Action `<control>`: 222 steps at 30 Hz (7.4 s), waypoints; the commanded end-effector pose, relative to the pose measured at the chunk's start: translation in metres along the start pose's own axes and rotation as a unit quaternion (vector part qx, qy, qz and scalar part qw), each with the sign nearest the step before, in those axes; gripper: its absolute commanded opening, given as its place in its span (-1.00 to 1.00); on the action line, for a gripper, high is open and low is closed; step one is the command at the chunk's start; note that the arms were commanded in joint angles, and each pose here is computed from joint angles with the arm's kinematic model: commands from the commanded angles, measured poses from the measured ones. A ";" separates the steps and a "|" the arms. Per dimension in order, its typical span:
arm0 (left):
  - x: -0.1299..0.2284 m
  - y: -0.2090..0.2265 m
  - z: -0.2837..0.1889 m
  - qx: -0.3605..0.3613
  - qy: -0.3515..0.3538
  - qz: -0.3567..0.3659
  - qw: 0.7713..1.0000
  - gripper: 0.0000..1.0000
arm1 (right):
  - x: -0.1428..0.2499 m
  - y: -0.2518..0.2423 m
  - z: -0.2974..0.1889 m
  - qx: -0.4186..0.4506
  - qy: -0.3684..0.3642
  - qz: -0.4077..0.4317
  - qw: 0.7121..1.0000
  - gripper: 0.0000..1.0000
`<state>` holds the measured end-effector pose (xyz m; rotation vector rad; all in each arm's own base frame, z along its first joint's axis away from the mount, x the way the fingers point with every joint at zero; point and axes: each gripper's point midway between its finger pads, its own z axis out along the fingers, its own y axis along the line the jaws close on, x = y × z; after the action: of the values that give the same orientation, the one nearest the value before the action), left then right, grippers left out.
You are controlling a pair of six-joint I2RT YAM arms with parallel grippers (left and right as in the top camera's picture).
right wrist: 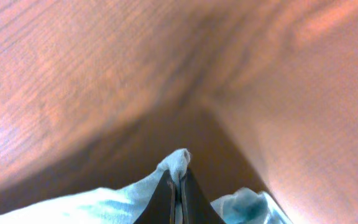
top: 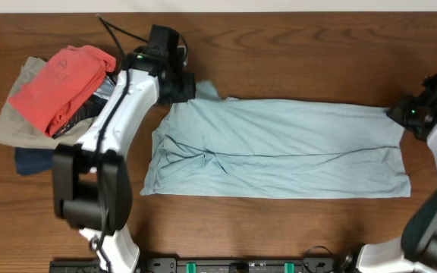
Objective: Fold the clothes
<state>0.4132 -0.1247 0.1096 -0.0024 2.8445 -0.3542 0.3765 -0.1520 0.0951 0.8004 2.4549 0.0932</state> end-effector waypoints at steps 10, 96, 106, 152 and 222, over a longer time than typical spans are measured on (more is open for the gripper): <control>0.088 0.019 -0.025 -0.046 0.172 -0.037 0.983 -0.88 | 0.039 -0.061 -0.051 0.154 0.063 -0.015 0.986 -0.98; 0.119 0.106 0.062 -0.183 0.193 -0.120 0.957 0.15 | 0.141 -0.105 0.015 0.113 0.274 -0.070 0.952 0.72; 0.107 0.126 0.052 -0.173 0.180 -0.152 0.956 0.23 | 0.144 -0.106 0.019 0.112 0.269 -0.069 0.954 0.62; 0.102 -0.011 0.102 -0.072 0.159 -0.037 0.984 -0.50 | 0.143 -0.101 0.021 0.099 0.265 -0.061 0.957 0.68; 0.130 -0.104 0.034 -0.075 0.071 0.052 0.993 -0.81 | 0.144 -0.101 0.020 0.099 0.267 -0.061 0.957 0.69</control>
<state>0.2967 -0.2288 0.0737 0.1420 2.9643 -0.0585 0.2484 -0.1577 -0.0056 0.7453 3.0318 0.0025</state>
